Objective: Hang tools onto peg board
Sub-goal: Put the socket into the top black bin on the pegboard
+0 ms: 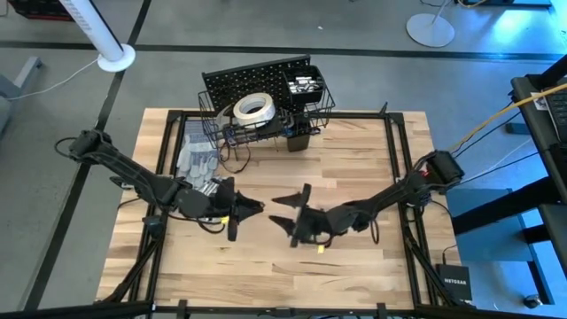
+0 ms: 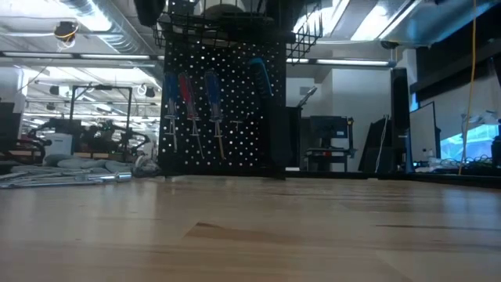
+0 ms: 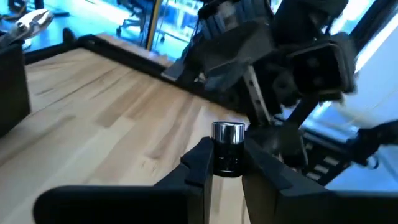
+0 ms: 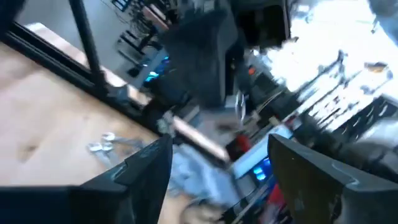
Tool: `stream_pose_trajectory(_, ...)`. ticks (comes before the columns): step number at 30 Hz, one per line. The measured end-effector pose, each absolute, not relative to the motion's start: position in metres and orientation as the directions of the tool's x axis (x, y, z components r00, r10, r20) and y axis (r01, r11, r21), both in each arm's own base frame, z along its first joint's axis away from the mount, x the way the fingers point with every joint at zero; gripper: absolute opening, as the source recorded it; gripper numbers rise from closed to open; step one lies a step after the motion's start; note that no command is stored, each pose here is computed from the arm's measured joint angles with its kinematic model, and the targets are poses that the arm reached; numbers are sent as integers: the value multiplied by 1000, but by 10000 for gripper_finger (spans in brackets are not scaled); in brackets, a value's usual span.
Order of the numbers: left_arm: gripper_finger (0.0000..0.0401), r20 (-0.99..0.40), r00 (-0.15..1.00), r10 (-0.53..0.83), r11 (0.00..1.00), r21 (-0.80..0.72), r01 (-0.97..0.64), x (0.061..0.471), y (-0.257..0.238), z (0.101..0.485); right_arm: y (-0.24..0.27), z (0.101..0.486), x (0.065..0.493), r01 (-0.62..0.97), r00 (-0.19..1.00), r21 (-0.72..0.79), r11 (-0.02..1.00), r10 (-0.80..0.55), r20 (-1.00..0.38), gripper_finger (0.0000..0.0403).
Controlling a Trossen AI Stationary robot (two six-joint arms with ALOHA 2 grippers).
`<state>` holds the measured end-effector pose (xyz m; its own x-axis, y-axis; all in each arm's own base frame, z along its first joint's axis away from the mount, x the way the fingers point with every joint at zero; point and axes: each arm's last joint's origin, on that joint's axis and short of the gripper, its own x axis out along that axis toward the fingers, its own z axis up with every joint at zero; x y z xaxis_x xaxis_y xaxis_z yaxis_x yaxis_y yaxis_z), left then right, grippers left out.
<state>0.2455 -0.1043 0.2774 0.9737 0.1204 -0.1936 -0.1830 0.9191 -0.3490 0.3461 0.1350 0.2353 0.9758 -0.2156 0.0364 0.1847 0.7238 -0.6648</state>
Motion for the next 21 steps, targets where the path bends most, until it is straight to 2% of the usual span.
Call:
stream_pose_trajectory(9, 53, 15, 998, 65, 864, -501, -48, 235, -99, 255, 133, 254, 376, 223, 968, -752, 620, -234, 93, 270)
stream_pose_trajectory(17, 54, 52, 996, 71, 864, -502, -36, 234, -97, 254, 127, 259, 386, 226, 968, -767, 600, -230, 105, 268)
stream_pose_trajectory(21, 54, 52, 996, 75, 864, -502, -38, 234, -97, 254, 124, 261, 390, 187, 976, -782, 595, -200, 81, 235)
